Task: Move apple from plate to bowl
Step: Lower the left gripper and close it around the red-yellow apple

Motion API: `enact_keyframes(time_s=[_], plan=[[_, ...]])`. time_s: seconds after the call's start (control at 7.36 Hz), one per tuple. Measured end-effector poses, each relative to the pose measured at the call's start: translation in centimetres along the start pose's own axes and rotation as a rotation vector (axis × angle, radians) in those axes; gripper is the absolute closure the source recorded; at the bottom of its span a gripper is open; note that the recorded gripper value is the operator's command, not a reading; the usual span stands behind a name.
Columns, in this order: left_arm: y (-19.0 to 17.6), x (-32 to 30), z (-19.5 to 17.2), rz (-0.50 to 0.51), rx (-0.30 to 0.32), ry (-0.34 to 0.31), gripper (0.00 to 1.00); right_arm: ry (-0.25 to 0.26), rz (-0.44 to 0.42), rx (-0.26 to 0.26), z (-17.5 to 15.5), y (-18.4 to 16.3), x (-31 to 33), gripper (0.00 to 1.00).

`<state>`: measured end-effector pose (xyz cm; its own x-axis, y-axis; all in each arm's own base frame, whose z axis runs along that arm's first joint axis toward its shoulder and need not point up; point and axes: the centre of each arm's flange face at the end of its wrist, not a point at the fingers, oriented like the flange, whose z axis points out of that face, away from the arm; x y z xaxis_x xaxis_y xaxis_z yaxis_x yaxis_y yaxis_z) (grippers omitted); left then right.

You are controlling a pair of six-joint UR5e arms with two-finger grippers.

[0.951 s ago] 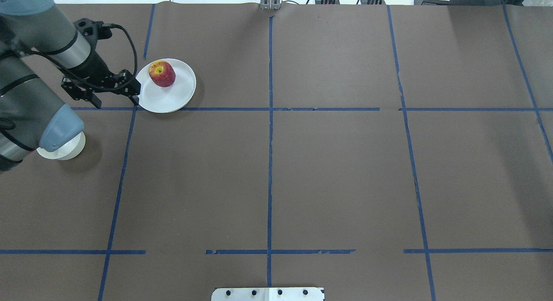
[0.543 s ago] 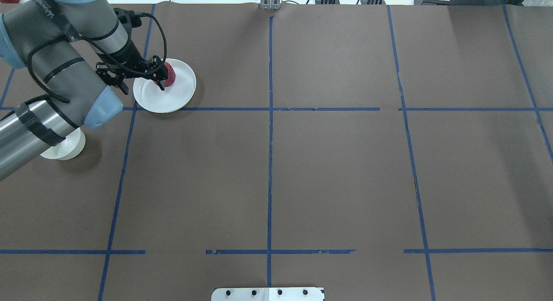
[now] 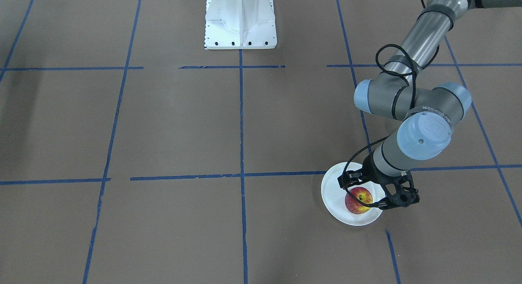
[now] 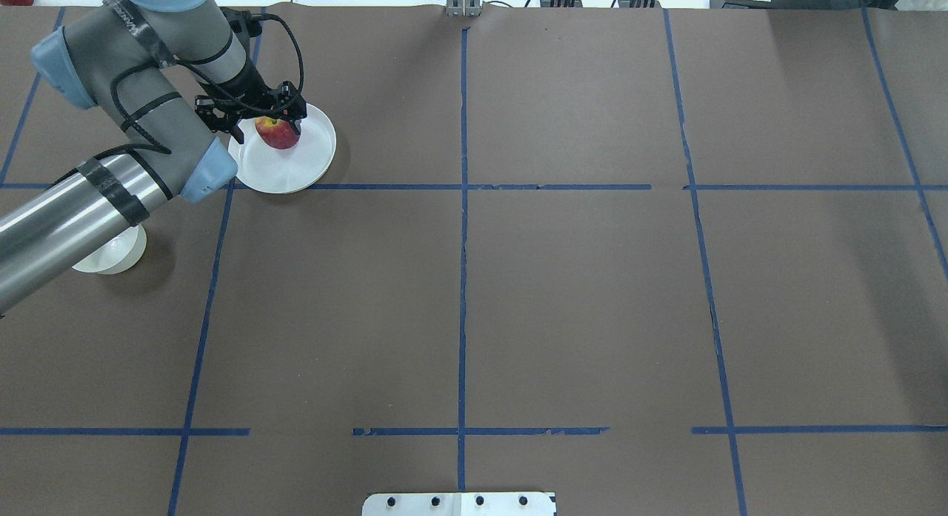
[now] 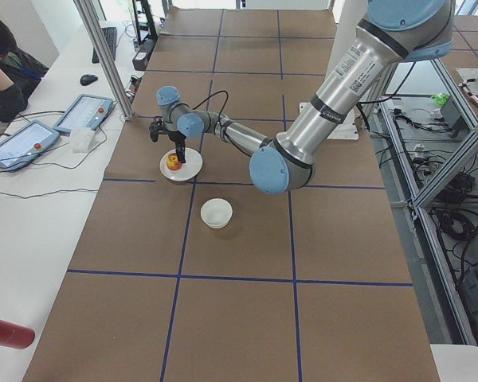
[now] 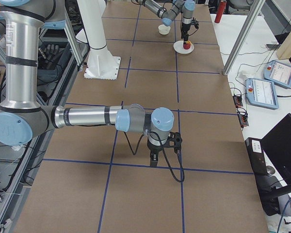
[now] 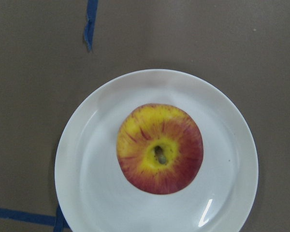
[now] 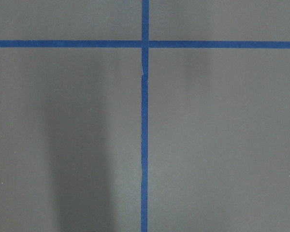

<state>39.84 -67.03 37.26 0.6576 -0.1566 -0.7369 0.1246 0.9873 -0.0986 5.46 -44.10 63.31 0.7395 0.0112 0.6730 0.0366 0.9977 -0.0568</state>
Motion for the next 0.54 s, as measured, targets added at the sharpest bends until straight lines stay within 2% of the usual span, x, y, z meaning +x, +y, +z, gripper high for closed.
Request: enact_keyframes(time_s=[0.54], plan=[[-1.8,0.1,1.8,0.002,0.019,0.003,0.0,0.0,0.0,0.0,0.0,0.0,0.0,0.0]])
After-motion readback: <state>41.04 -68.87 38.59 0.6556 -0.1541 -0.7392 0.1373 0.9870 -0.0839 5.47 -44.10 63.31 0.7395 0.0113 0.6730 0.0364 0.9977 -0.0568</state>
